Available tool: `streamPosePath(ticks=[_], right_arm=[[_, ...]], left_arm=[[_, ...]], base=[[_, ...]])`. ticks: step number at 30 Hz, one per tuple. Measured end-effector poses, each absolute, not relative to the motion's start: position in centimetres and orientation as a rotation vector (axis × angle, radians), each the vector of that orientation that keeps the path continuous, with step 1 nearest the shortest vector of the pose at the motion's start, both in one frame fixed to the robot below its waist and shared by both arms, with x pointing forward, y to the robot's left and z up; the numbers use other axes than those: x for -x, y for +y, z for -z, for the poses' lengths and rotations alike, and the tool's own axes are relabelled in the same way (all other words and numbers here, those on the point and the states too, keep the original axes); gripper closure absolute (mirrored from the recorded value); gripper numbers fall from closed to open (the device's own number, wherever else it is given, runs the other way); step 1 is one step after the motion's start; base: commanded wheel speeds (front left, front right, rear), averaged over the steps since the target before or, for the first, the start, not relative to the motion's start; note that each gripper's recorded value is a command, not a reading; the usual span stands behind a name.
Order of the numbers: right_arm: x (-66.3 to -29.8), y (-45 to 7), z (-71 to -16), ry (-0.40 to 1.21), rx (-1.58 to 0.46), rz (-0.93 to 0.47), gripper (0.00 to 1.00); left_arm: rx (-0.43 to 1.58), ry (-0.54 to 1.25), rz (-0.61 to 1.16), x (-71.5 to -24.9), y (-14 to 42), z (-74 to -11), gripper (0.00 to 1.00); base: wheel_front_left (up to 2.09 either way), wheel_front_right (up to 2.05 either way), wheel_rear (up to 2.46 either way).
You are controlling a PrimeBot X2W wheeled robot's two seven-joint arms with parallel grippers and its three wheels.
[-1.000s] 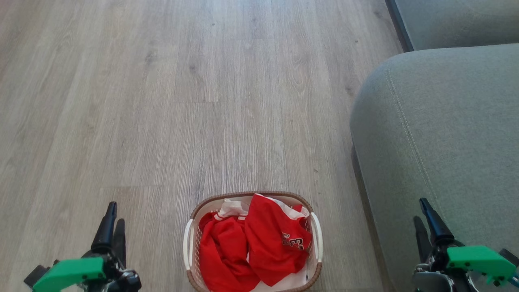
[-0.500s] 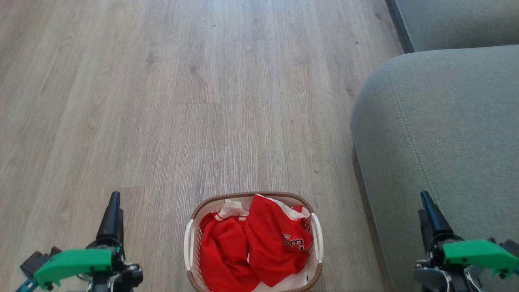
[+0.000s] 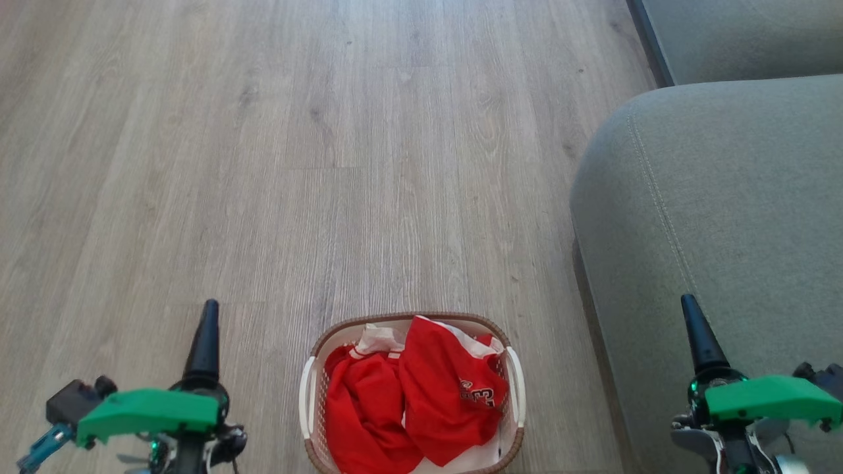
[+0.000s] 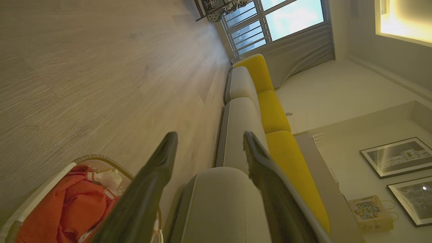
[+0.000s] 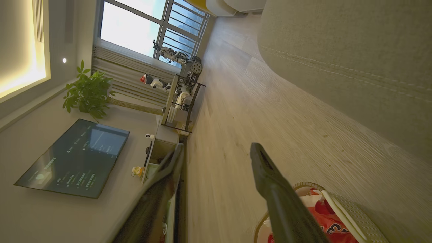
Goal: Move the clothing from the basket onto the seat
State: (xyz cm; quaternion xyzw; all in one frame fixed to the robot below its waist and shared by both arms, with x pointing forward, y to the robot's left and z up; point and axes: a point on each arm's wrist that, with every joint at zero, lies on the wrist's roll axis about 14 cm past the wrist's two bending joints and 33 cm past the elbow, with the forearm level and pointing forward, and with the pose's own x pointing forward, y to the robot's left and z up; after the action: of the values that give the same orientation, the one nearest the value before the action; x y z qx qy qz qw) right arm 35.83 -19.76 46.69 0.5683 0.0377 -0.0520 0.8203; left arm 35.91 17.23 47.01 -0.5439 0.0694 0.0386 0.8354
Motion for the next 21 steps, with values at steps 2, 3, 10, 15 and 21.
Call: streamPosePath(ticks=[2,3,10,15,21], right_arm=[[-35.9,-19.7,-47.0,0.074,-1.184,0.104,0.00],[-35.9,-19.7,-47.1,0.070,-1.168,0.100,0.00],[-36.1,-19.2,-47.9,0.060,-1.058,0.068,0.00],[-36.2,-18.8,-48.4,0.049,-0.986,0.048,0.00],[-36.2,-18.6,-48.7,0.036,-0.909,0.036,0.00]], left_arm=[[1.120,0.151,-0.082,-35.9,17.0,-47.0,0.00],[1.105,0.152,-0.084,-35.8,17.1,-47.0,0.00],[0.998,0.148,-0.088,-35.5,17.1,-47.0,0.00],[0.921,0.142,-0.080,-35.4,16.9,-47.2,0.00],[0.831,0.151,-0.092,-34.6,17.0,-46.6,0.00]], base=[[0.00,0.00,0.00],[0.00,0.00,0.00],[0.00,0.00,0.00],[0.00,0.00,0.00],[0.00,0.00,0.00]])
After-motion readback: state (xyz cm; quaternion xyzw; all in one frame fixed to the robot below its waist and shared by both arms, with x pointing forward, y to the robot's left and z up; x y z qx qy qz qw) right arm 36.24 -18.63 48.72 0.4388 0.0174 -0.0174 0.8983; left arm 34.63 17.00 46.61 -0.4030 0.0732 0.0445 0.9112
